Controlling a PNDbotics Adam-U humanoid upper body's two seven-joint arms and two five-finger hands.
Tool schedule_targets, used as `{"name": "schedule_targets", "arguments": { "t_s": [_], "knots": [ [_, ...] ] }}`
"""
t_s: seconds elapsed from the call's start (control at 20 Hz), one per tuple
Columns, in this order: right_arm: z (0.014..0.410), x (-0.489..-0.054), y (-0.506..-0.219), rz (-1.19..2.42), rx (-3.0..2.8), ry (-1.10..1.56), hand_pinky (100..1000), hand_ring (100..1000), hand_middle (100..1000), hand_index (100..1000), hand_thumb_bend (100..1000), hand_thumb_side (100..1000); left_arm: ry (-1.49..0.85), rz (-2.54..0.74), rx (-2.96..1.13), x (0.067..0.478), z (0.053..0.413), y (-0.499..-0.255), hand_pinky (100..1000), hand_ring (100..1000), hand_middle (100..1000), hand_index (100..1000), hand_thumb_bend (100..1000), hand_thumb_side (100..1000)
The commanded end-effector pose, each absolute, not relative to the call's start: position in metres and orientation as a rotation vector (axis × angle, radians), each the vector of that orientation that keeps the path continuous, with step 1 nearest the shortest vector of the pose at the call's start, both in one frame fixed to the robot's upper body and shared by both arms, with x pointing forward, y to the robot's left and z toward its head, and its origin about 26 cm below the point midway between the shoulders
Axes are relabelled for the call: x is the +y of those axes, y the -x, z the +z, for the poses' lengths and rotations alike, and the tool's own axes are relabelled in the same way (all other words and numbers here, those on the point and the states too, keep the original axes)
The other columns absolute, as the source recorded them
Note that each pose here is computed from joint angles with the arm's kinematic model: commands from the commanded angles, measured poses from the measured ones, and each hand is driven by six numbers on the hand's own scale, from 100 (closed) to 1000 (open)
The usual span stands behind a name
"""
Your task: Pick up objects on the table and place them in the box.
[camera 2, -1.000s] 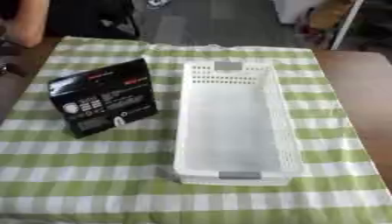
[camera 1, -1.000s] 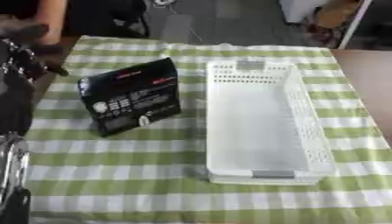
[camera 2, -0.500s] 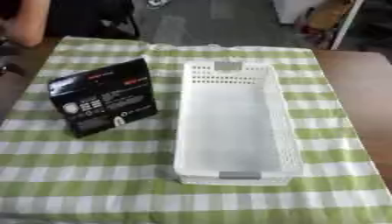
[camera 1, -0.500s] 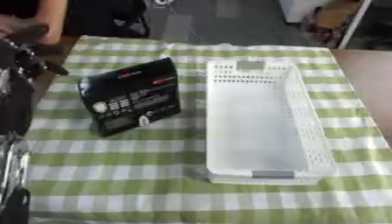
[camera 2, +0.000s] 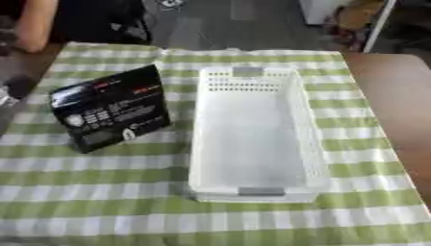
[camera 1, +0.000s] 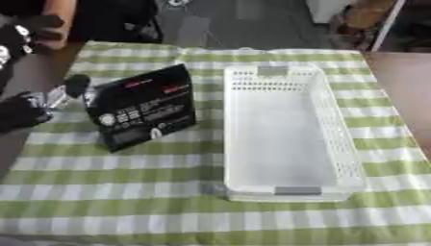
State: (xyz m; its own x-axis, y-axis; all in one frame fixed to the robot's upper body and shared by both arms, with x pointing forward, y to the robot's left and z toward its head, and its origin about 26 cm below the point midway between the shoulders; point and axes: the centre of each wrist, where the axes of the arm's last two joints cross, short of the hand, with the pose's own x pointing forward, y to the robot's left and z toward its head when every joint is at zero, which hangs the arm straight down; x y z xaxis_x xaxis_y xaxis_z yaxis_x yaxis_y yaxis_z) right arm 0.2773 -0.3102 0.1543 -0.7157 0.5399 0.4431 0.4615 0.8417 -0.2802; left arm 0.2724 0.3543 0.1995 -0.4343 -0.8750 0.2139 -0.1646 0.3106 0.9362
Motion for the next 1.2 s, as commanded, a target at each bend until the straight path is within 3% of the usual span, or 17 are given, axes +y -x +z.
{"name": "schedule_targets", "arguments": {
  "t_s": [0.05,0.6,1.2],
  "knots": [
    [0.161,-0.312,-0.275,0.228,-2.516,0.747,756,803,769,879,100,760,-1.013,-1.302,-1.751,0.353,0.214,-0.272,795,804,863,942,1000,582],
    [0.161,-0.313,-0.275,0.236,-2.511,0.749,756,804,769,880,100,767,-1.011,-1.402,-1.649,0.355,0.226,-0.276,816,816,850,944,1000,685],
    [0.159,-0.312,-0.274,0.267,-2.496,0.733,758,805,769,880,100,760,-0.886,-1.629,-1.392,0.366,0.247,-0.330,842,834,858,937,1000,796]
  ]
}}
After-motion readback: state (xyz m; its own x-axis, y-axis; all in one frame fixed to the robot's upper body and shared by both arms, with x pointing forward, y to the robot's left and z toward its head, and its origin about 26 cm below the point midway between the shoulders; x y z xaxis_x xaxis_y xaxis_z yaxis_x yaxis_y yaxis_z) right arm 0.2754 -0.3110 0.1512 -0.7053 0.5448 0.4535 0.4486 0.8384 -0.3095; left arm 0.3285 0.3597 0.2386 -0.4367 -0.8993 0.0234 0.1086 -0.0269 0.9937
